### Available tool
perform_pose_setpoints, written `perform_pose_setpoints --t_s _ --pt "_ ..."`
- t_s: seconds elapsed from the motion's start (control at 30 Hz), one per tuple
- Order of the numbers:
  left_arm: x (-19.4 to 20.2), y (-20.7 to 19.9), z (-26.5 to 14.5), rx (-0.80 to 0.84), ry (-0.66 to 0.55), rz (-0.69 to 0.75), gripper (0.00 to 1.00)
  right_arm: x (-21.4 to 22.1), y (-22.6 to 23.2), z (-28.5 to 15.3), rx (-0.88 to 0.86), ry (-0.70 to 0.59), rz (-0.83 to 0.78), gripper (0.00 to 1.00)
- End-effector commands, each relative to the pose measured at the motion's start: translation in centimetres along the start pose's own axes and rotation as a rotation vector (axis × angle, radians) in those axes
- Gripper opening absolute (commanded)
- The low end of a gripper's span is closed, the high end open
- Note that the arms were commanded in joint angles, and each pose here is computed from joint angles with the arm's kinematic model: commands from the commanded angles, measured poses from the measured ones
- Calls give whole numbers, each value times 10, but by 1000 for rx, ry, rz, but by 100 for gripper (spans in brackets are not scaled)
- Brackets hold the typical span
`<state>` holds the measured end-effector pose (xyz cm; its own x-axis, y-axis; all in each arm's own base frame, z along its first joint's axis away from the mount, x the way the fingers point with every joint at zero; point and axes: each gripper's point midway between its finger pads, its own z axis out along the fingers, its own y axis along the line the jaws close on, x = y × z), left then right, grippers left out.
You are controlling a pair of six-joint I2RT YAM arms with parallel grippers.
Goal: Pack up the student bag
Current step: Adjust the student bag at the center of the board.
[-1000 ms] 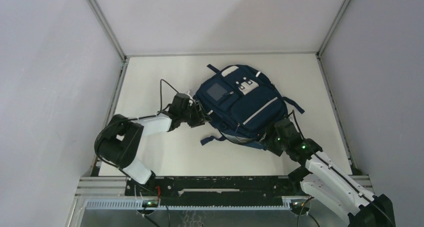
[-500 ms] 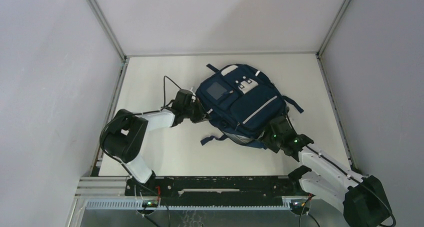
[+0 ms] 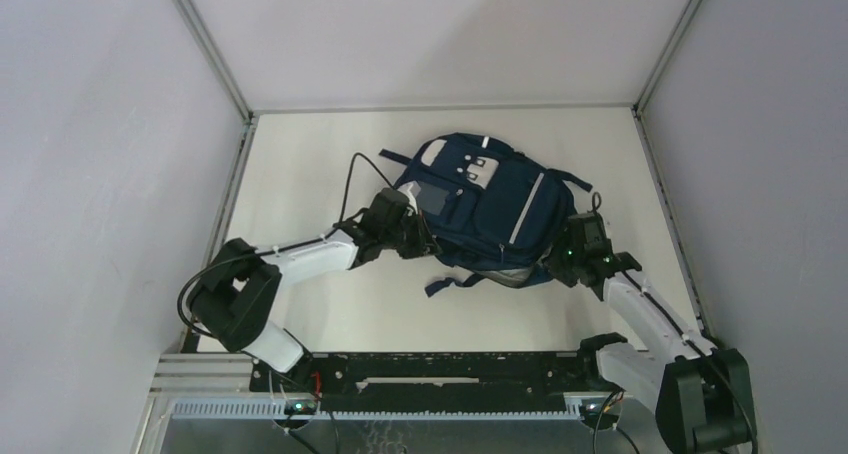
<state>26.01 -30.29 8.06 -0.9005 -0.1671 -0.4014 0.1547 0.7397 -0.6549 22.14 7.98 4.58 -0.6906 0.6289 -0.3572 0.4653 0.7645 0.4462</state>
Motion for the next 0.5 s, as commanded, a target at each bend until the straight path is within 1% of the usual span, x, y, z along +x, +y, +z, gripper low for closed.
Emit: perform_pose_setpoints --t_s 0.0,0.1,0.2,0.23,0.37,0.43,0.47 --pt "-18 -73 -21 161 -40 109 0 -15 69 -34 -190 -48 -136 61" --pt "-28 -79 -33 148 -70 136 0 -20 91 -70 -300 -121 -163 70" --pt "-35 -90 -43 175 -90 158 0 -21 105 -103 -383 -215 -206 73" --pt "-36 -91 -44 174 -95 165 0 -16 109 -109 -404 -222 -224 73" --pt "-39 -81 -37 139 -99 162 0 16 120 -110 -417 -202 -320 72" --pt "-37 -73 -30 119 -84 147 0 48 131 -105 -428 -165 -445 71" --pt "-36 -67 -26 102 -72 140 4 59 134 -101 -419 -158 -505 71"
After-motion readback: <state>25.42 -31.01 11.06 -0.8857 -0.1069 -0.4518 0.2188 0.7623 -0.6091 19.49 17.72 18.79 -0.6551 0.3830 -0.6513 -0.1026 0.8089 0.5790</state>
